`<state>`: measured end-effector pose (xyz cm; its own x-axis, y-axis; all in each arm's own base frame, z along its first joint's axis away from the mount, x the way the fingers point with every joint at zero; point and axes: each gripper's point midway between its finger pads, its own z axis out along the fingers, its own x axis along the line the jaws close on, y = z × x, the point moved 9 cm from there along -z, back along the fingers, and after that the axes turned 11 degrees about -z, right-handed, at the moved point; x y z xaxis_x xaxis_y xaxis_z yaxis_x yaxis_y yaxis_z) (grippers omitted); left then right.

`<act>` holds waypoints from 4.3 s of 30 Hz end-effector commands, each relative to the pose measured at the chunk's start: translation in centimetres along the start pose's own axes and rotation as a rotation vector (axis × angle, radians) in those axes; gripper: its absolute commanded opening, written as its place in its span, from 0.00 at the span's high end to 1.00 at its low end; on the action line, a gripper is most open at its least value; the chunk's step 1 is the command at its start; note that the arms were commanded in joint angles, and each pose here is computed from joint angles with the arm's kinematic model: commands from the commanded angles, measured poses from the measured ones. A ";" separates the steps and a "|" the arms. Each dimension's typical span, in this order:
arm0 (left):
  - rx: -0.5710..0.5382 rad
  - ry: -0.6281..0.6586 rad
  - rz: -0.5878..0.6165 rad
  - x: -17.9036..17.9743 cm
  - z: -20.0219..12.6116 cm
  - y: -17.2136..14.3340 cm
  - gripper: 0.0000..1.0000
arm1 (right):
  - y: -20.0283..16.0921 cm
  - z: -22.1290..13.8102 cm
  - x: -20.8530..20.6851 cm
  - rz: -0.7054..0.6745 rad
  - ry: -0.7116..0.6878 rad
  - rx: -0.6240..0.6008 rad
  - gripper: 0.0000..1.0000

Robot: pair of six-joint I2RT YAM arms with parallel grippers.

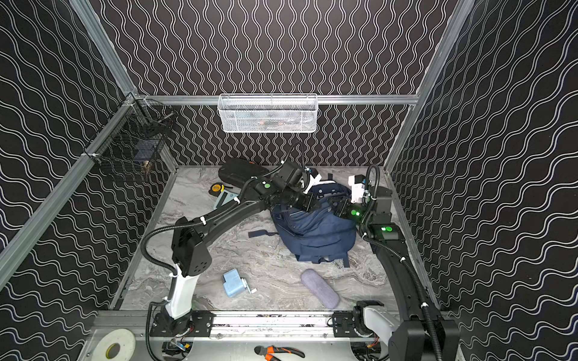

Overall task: Pack books, pencil case, and school supplies into a backpack
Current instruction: Unzip the student bag at the center of the table.

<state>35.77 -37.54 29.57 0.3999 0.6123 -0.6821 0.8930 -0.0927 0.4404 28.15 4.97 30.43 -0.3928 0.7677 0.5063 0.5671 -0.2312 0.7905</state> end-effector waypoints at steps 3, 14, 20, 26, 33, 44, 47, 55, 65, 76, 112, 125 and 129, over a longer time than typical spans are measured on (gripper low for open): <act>0.011 -0.221 -0.195 -1.1 -0.2 2.0 1.00 | 2.7 -0.3 0.4 -0.050 0.005 -0.027 1.00; -0.225 -0.383 -0.458 -1.7 -0.4 7.0 1.00 | -2.6 -1.4 4.4 -0.094 0.132 -0.047 1.00; -0.329 -0.417 -0.550 -2.5 -0.3 7.8 1.00 | -4.8 -0.3 4.5 -0.156 0.112 -0.031 1.00; -0.443 -0.432 -0.628 -3.4 -0.8 8.6 1.00 | -5.5 0.6 4.8 -0.238 0.110 -0.052 1.00; -0.624 -0.357 -0.666 -4.8 -1.9 8.8 1.00 | -5.6 -0.7 5.0 -0.319 0.013 -0.137 1.00; -0.660 -0.300 -0.745 -4.7 0.9 8.3 1.00 | -8.5 0.3 4.8 -0.412 0.020 -0.088 1.00; -0.640 -0.294 -0.755 -4.6 1.5 8.0 1.00 | -9.4 1.4 5.2 -0.425 0.040 -0.071 1.00; -0.659 -0.271 -0.745 -5.0 1.1 7.6 1.00 | -11.6 4.3 5.5 -0.465 0.042 -0.015 1.00; -0.670 -0.246 -0.745 -5.1 0.7 7.2 1.00 | -12.8 6.4 5.1 -0.484 0.005 0.000 1.00; -0.691 -0.202 -0.736 -4.1 0.8 7.2 1.00 | -14.0 5.5 6.2 -0.445 0.175 -0.014 1.00; -0.717 -0.163 -0.849 -3.8 4.6 5.9 1.00 | -16.5 10.6 5.4 -0.253 0.010 -0.108 1.00; -0.546 -0.157 -0.547 0.1 0.8 4.2 1.00 | -15.6 7.6 6.6 -0.302 -0.087 0.213 0.64; -0.462 -0.203 -0.451 -0.4 -0.4 4.5 0.79 | -14.8 5.1 7.3 -0.292 -0.082 0.235 0.57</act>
<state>40.05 -37.54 28.80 -0.1081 0.4121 -0.9047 0.7610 0.6198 0.1914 22.13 17.84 21.16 -0.5151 0.8287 0.2190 0.5071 0.0887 0.8573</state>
